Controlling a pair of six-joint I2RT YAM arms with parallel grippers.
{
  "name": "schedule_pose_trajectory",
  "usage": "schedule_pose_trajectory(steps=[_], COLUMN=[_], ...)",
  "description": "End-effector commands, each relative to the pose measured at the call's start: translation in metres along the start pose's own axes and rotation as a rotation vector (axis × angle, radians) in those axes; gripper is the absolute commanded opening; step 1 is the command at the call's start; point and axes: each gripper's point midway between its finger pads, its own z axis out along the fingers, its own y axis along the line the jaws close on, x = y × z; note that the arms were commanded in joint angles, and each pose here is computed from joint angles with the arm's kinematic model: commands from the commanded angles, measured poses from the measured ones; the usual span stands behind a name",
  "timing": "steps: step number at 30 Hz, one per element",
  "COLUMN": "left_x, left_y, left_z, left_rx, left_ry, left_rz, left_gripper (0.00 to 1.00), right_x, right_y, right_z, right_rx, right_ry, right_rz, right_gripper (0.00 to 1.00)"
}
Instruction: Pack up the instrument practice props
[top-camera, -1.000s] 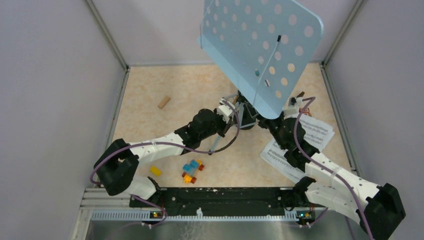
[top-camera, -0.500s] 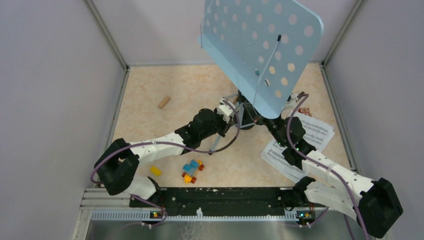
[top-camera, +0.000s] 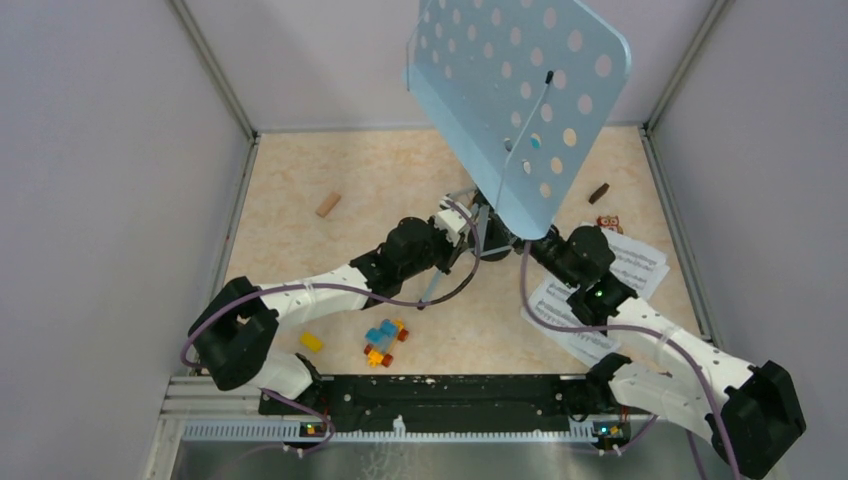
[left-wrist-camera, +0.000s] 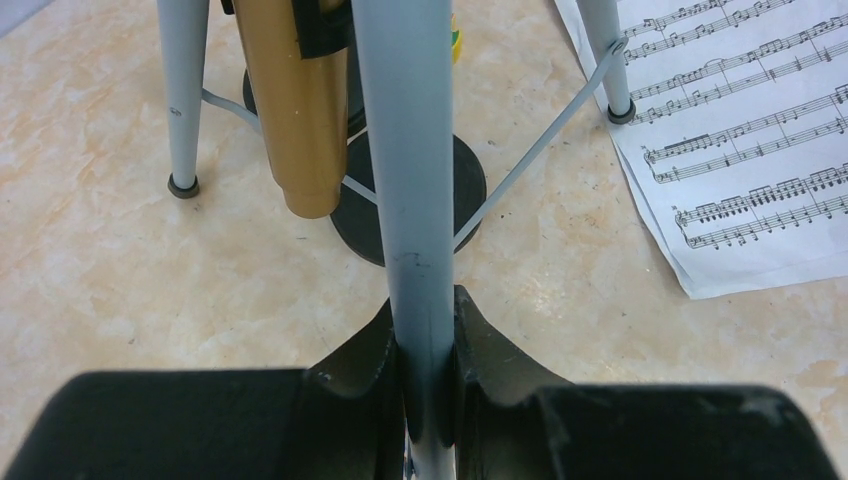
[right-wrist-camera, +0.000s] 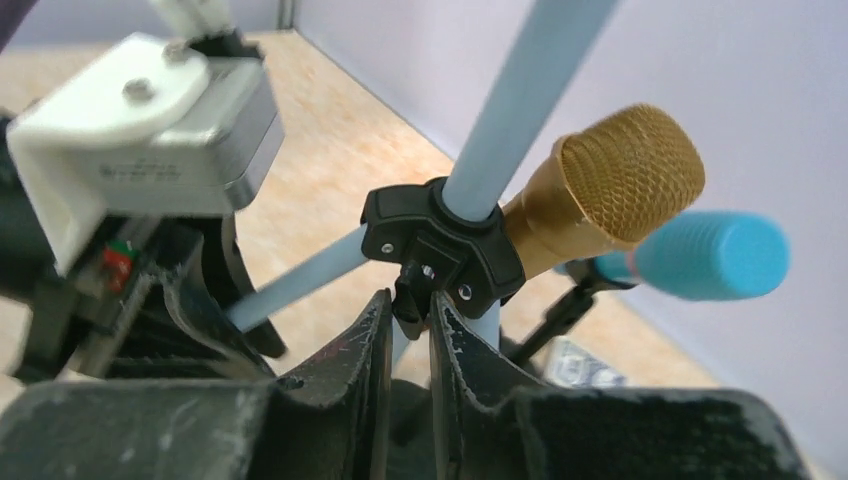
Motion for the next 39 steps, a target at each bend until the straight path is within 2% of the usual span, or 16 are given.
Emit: schedule_pose_trajectory(steps=[1, 6, 9, 12, 14, 15, 18, 19, 20, 21, 23, 25, 27, 31, 36, 39], left_x=[0.017, 0.019, 0.02, 0.021, 0.022, 0.023, 0.02, 0.02, 0.02, 0.018, 0.018, 0.017, 0.018, 0.015, 0.004, -0.006], left_y=[-0.031, -0.032, -0.03, -0.029, -0.026, -0.025, -0.02, -0.019, -0.018, -0.019, -0.02, -0.021, -0.023, -0.028, -0.027, -0.024], left_z=[0.004, 0.005, 0.005, 0.006, 0.006, 0.006, 0.005, 0.005, 0.005, 0.004, 0.004, 0.003, 0.003, 0.003, -0.001, 0.0], left_rx=[0.132, 0.135, 0.126, 0.117, 0.103, 0.095, 0.071, 0.065, 0.062, 0.067, 0.075, 0.082, 0.091, 0.111, 0.087, 0.061], left_ry=[0.057, 0.063, 0.065, 0.07, 0.075, 0.076, 0.07, 0.07, 0.07, 0.067, 0.068, 0.067, 0.069, 0.082, 0.05, 0.001], left_rz=[0.085, 0.084, 0.085, 0.087, 0.087, 0.088, 0.09, 0.091, 0.094, 0.099, 0.101, 0.098, 0.093, 0.061, -0.002, -0.045], left_gripper=[0.0, 0.0, 0.0, 0.0, 0.0, 0.0, 0.0, 0.0, 0.0, 0.0, 0.0, 0.01, 0.07, 0.16, 0.48, 0.57], right_x=[0.001, 0.019, 0.029, 0.029, 0.016, 0.009, -0.014, -0.027, -0.04, -0.046, -0.043, -0.029, -0.015, 0.015, 0.03, 0.03], right_y=[0.01, 0.003, -0.004, -0.018, -0.023, -0.024, -0.031, -0.034, -0.04, -0.047, -0.059, -0.064, -0.06, -0.062, -0.08, -0.083], right_z=[-0.006, -0.013, -0.015, -0.016, -0.017, -0.017, -0.024, -0.028, -0.032, -0.037, -0.048, -0.058, -0.063, -0.061, -0.044, -0.029], right_rx=[-0.163, -0.241, -0.246, -0.177, -0.113, -0.086, 0.018, 0.079, 0.137, 0.202, 0.324, 0.395, 0.402, 0.394, 0.349, 0.283], right_ry=[0.031, 0.093, 0.143, 0.188, 0.151, 0.128, 0.076, 0.033, 0.002, -0.014, 0.001, 0.02, 0.013, 0.111, 0.205, 0.183], right_rz=[-0.47, -0.904, -1.139, -1.273, -1.287, -1.268, -1.068, -0.894, -0.788, -0.591, -0.299, -0.142, -0.026, 0.085, 0.139, 0.157], right_gripper=[0.14, 0.04, 0.01, 0.05, 0.11, 0.14, 0.23, 0.26, 0.29, 0.34, 0.41, 0.43, 0.52, 0.56, 0.57, 0.57])
